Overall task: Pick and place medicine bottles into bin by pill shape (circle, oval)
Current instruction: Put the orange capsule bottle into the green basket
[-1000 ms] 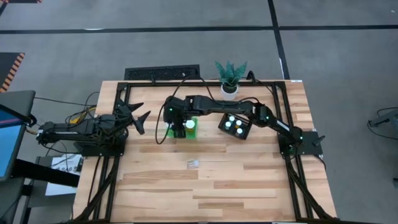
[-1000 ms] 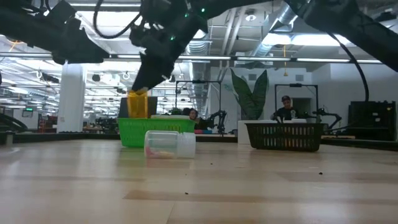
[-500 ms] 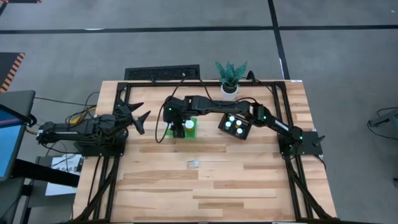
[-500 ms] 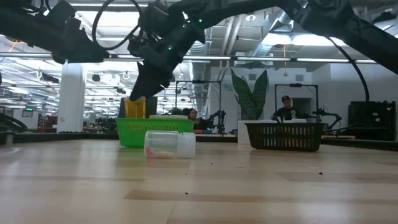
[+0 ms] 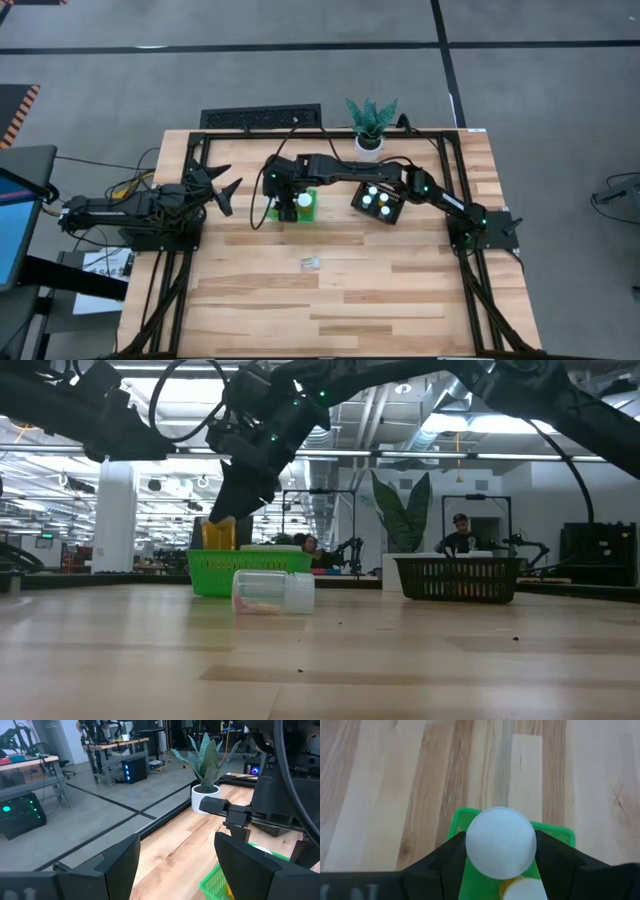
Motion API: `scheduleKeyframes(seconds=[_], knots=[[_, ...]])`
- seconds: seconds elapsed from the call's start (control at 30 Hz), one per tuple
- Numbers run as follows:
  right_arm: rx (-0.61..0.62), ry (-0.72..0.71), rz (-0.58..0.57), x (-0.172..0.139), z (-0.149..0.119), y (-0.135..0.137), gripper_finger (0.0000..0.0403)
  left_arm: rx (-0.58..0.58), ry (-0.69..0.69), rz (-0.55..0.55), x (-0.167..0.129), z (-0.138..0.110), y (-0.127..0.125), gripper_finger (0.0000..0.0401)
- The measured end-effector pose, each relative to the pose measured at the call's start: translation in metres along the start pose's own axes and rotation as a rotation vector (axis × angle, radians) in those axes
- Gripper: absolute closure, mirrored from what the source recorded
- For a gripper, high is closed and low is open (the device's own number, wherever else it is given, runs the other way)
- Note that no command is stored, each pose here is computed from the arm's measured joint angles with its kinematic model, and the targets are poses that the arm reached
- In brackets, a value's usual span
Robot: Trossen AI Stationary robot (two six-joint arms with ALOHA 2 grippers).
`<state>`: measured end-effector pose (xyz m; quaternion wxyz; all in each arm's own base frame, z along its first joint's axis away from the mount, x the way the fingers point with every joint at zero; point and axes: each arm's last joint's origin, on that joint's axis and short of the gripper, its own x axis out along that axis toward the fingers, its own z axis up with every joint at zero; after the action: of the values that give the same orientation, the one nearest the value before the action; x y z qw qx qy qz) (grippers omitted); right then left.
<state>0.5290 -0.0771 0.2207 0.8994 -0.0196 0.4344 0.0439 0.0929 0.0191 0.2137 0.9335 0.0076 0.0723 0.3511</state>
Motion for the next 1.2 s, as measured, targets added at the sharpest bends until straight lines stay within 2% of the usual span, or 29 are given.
scheduleKeyframes(seconds=[0.2, 1.0, 1.2], knots=[[0.010, 0.030, 0.006, 0.012, -0.011, 0.000, 0.0181, 0.001, 0.000, 0.000, 0.000, 0.000, 0.000, 0.0150], [-0.005, 0.035, 0.008, 0.014, -0.014, -0.003, 0.0172, -0.017, -0.020, -0.001, 0.000, 0.002, 0.000, 0.0150], [-0.012, 0.034, 0.007, 0.014, -0.014, -0.003, 0.0148, -0.017, -0.019, -0.001, 0.000, 0.002, 0.000, 0.0150]])
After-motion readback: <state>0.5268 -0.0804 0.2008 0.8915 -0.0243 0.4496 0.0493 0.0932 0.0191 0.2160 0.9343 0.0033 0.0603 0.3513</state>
